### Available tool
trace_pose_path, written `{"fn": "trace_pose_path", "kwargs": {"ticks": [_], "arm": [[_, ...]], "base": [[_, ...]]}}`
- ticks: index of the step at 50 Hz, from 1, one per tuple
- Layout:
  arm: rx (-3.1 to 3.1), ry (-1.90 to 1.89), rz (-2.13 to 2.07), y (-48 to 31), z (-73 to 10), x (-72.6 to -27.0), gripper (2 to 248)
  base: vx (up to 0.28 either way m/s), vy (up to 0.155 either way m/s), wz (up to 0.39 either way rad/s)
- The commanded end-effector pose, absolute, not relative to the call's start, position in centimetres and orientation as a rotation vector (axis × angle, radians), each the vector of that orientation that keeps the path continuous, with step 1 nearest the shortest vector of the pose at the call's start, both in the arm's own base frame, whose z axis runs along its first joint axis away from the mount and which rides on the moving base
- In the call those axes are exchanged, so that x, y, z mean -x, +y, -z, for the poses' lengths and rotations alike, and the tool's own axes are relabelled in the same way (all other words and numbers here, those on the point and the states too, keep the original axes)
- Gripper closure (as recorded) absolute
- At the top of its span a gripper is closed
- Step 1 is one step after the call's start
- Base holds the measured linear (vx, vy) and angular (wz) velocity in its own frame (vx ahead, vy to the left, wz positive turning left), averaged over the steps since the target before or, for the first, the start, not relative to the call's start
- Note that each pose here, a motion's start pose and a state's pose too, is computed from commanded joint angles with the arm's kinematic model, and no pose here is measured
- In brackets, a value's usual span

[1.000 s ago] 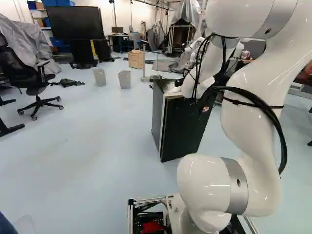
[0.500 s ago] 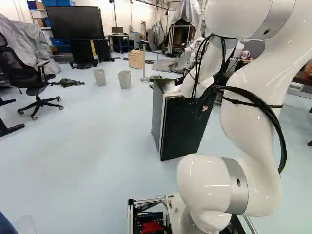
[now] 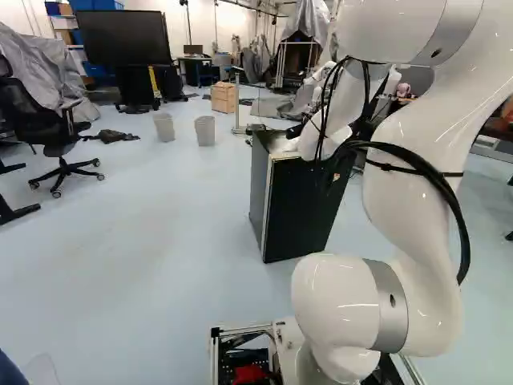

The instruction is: Grab a drink from the fridge

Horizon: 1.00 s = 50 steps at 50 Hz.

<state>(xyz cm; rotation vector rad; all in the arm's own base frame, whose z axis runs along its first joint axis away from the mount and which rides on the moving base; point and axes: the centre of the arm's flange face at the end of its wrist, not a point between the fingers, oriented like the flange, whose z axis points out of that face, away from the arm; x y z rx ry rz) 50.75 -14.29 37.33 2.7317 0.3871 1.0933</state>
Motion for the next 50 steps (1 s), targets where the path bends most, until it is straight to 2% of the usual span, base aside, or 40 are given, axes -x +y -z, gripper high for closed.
{"fn": "trace_pose_path", "kwargs": {"ticks": [13,50], "arm": [[-2.725,0.386,-1.116,-14.2,-37.5,-50.3,3],[-2.724,0.219,-1.189,-13.8,-38.2,-43.8,3]], "base": [[0.000,0.000,0.000],[0.000,0.000,0.000]]}}
